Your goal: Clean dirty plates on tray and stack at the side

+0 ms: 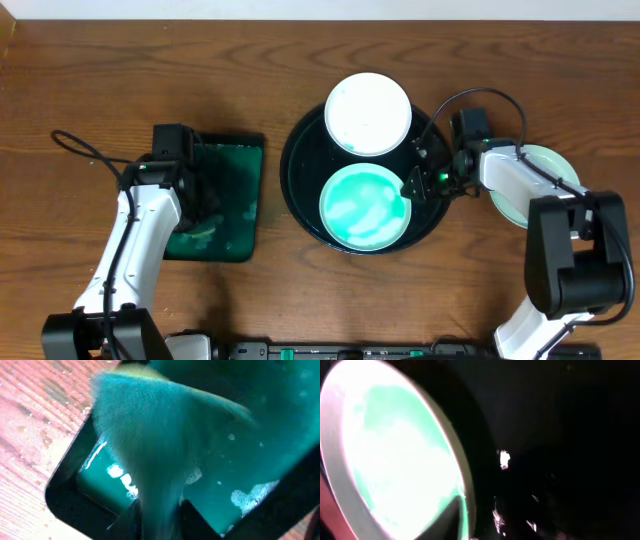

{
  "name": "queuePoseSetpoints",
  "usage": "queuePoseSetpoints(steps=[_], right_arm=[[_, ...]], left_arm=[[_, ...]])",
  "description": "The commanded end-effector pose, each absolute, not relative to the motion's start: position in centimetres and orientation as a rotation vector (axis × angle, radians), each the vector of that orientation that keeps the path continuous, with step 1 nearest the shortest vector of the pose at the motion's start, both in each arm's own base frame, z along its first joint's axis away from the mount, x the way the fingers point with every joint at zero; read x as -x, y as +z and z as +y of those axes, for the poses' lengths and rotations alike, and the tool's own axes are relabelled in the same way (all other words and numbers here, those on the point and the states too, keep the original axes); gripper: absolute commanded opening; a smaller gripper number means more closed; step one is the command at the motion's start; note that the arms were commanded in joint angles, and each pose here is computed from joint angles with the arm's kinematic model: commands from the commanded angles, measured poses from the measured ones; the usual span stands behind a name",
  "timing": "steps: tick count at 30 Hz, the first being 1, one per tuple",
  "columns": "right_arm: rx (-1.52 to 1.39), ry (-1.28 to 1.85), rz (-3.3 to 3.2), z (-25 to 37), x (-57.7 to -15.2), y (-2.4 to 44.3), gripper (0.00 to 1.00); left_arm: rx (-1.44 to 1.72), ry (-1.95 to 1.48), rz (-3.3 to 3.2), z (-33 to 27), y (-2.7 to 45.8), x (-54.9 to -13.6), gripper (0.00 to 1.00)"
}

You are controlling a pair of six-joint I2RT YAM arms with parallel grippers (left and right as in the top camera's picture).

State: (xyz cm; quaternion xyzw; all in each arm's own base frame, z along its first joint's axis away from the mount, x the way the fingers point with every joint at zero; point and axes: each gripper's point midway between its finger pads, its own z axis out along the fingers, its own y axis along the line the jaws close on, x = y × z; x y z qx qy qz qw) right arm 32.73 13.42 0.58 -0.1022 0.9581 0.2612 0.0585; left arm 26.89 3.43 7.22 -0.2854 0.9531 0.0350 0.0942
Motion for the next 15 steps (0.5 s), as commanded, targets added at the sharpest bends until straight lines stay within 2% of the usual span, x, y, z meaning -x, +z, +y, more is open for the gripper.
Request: queuePoseSetpoints(steps=[1, 3, 4, 7, 8, 10, 15], right_arm=[[0.280, 0.712, 2.963, 13.5, -32.2, -1.0, 0.08], [0.242, 0.611, 2.983, 12.6, -32.5, -1.5, 0.01], [0.240, 0.609, 2.978, 12.6, -32.6, -1.4, 0.01], [0.177, 0.590, 2.953, 12.6, -33.4, -0.8, 0.01], [0.145, 0.549, 2.944, 12.2, -33.7, -0.3, 0.01], [0.143, 0.462, 2.904, 11.8, -34.3, 1.0, 0.01], [0.247, 0.203, 2.654, 12.1, -35.6, 9.1, 0.01]], left_arm=[[0.835, 0.068, 2.841, 3.1, 7.1, -26.8, 0.38], [0.835, 0.068, 2.841, 3.1, 7.1, -26.8, 0.41], [0.835, 0.068, 2.841, 3.1, 7.1, -26.8, 0.45], [0.835, 0.067, 2.842, 3.1, 7.1, -26.8, 0.64], [0.836, 0.067, 2.842, 3.1, 7.1, -26.8, 0.68], [0.836, 0.067, 2.842, 3.1, 7.1, -26.8, 0.71], [0.836, 0.069, 2.844, 3.1, 7.1, -26.8, 0.76]])
